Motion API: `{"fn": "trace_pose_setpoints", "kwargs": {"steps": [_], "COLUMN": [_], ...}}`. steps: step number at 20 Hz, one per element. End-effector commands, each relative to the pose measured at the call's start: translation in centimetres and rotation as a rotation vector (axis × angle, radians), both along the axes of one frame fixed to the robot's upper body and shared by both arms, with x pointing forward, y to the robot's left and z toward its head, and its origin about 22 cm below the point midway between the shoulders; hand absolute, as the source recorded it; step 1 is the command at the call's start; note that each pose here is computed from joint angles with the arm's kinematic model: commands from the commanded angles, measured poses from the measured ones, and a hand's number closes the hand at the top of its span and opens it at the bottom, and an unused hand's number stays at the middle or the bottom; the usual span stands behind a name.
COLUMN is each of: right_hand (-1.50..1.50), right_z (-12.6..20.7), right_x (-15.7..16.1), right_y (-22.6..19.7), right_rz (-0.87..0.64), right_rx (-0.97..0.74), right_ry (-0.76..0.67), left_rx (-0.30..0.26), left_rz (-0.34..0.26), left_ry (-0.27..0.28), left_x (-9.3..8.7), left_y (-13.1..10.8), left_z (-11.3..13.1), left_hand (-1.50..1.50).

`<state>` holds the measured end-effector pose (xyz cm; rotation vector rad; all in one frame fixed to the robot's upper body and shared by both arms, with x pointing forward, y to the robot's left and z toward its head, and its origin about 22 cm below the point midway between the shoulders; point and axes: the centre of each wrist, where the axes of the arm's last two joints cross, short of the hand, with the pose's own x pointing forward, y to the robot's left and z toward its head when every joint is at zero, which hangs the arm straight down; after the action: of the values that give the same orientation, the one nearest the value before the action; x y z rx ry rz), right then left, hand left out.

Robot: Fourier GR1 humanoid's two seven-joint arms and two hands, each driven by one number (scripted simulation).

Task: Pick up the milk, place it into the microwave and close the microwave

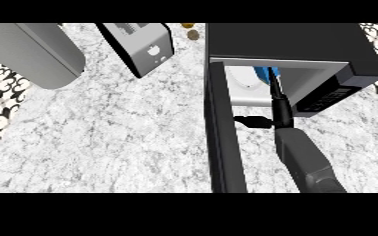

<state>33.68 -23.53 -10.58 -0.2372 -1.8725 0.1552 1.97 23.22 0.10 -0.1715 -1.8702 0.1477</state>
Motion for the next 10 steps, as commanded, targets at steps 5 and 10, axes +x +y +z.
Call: {"fn": "trace_pose_setpoints", "kwargs": {"steps": [5, 10], "right_hand": [-1.50, -1.50], "right_z": [-3.4, -4.3], "right_x": [-4.5, -6.9], "right_y": [-2.5, -5.7], "right_rz": [0.116, 0.133], "right_rx": [0.147, 0.131], "right_ry": [0.027, 0.048], "left_rx": [0.023, 0.064], "left_rz": [-0.024, -0.083], "left_ry": [0.033, 0.076], "left_x": [0.1, 0.7], "left_y": [-1.6, -2.4], "left_z": [-0.8, 0.1], "left_hand": [-1.50, -1.50]}}
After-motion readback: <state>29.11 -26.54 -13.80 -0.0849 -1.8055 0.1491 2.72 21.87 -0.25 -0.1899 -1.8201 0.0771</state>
